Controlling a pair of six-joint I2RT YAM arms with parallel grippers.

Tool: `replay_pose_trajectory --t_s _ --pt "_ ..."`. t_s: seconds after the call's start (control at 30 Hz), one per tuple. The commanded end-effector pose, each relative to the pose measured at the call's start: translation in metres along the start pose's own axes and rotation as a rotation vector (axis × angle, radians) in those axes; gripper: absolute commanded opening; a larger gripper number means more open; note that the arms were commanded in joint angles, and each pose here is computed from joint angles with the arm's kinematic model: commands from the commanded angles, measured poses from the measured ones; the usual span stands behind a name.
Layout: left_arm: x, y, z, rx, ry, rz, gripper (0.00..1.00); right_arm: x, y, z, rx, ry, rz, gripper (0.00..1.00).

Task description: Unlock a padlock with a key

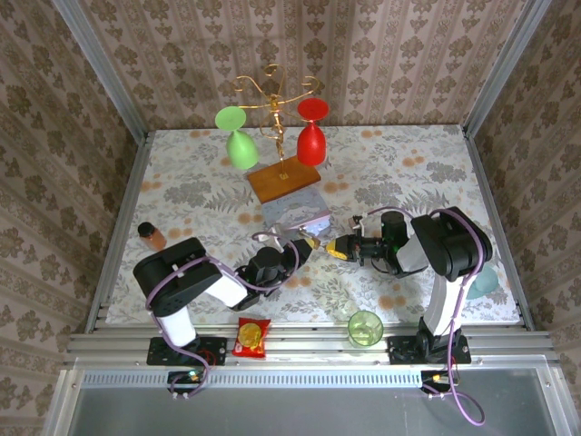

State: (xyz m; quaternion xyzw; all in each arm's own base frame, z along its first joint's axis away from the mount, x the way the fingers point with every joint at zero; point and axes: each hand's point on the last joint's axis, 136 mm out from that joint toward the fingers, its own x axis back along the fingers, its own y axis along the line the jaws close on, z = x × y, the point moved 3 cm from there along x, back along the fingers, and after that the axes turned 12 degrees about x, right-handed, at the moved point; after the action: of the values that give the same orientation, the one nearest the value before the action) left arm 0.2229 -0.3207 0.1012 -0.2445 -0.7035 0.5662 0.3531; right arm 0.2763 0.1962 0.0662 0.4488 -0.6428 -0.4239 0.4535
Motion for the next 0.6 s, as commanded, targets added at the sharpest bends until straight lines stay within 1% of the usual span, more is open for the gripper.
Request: replay_pose_trajectory --t_s 0.0,0.1,0.17,0.27,0.43,0.57 --pt "-0.008 -0.045 0.020 0.011 0.122 0.169 0.00 -0.004 0.005 0.005 0.040 0.015 -0.002 0.00" --pt "-0.008 -0.047 0.019 0.018 0.124 0.173 0.00 -0.002 0.003 -0.002 0.041 -0.017 0.007 0.00" --pt "-0.008 -0.048 0.021 0.011 0.133 0.176 0.00 -0.001 0.008 -0.012 0.042 -0.044 -0.013 0.00" --pt "-0.010 -0.046 0.024 0.013 0.146 0.171 0.00 -0.006 0.017 -0.021 0.047 -0.052 -0.037 0.00" --pt "-0.014 -0.040 0.030 0.026 0.163 0.156 0.00 -0.014 0.025 -0.022 0.064 -0.049 -0.031 0.00" --pt "-0.015 -0.040 0.031 0.029 0.171 0.156 0.00 -0.013 0.032 -0.024 0.079 -0.069 -0.043 0.00"
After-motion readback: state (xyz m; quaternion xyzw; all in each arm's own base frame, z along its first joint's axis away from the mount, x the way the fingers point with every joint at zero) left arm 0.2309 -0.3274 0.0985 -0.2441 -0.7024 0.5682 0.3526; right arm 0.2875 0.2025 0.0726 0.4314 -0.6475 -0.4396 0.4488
